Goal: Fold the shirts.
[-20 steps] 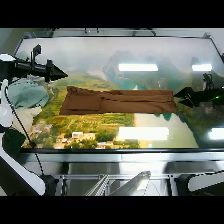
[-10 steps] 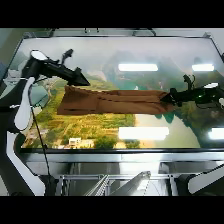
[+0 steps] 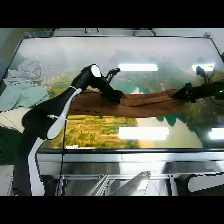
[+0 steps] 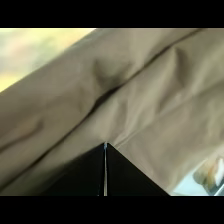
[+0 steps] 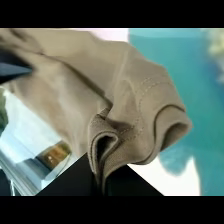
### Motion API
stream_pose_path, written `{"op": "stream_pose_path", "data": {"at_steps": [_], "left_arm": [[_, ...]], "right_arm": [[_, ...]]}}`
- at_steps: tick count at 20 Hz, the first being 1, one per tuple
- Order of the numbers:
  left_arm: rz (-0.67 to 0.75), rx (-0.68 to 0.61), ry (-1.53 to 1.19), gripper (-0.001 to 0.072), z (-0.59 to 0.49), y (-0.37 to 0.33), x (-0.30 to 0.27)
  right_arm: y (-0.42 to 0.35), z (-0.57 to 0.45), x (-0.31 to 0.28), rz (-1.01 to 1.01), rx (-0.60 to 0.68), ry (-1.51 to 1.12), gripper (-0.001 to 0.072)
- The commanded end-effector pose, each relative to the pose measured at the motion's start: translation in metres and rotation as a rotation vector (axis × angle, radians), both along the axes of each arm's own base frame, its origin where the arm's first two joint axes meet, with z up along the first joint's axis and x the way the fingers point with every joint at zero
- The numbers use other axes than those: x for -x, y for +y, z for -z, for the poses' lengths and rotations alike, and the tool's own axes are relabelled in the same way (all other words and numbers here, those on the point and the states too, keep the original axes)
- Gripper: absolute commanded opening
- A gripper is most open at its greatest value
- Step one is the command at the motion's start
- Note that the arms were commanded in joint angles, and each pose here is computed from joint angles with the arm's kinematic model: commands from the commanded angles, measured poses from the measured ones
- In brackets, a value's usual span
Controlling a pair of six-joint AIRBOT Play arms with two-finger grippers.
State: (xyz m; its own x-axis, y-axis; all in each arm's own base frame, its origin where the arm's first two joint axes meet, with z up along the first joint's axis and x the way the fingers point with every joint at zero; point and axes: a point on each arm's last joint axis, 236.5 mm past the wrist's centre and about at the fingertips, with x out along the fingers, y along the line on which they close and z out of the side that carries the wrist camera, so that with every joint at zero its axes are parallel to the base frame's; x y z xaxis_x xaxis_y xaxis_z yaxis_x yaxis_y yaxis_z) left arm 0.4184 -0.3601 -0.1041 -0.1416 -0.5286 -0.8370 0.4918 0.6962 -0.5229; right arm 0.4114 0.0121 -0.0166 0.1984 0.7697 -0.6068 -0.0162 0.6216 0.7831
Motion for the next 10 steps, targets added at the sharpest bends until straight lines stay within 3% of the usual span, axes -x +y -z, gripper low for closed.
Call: {"op": "stream_pose_path", "data": {"at_steps": [1, 4, 6, 8, 10], "left_arm": [[0.062, 0.031, 0.045, 0.0016, 0.010, -0.053, 0.031], [0.008, 0.204, -0.004, 0.0019, -0.036, -0.096, 0.022], [-0.041, 0.402, -0.036, 0.0020, -0.105, -0.101, 0.007], [-0.026, 0.580, -0.076, 0.0020, -0.186, -0.074, 0.000], [-0.021, 0.631, -0.119, 0.0020, -0.242, -0.023, -0.006]], "right_arm": [[-0.022, -0.025, 0.012, 0.018, 0.011, -0.035, 0.0021], [-0.063, -0.042, 0.014, 0.082, 0.078, -0.066, 0.0021], [-0.103, -0.055, 0.017, 0.148, 0.174, -0.045, 0.0021], [-0.136, -0.076, 0.019, 0.221, 0.238, -0.043, 0.0021], [-0.141, -0.101, 0.014, 0.262, 0.250, -0.071, 0.0021]]}}
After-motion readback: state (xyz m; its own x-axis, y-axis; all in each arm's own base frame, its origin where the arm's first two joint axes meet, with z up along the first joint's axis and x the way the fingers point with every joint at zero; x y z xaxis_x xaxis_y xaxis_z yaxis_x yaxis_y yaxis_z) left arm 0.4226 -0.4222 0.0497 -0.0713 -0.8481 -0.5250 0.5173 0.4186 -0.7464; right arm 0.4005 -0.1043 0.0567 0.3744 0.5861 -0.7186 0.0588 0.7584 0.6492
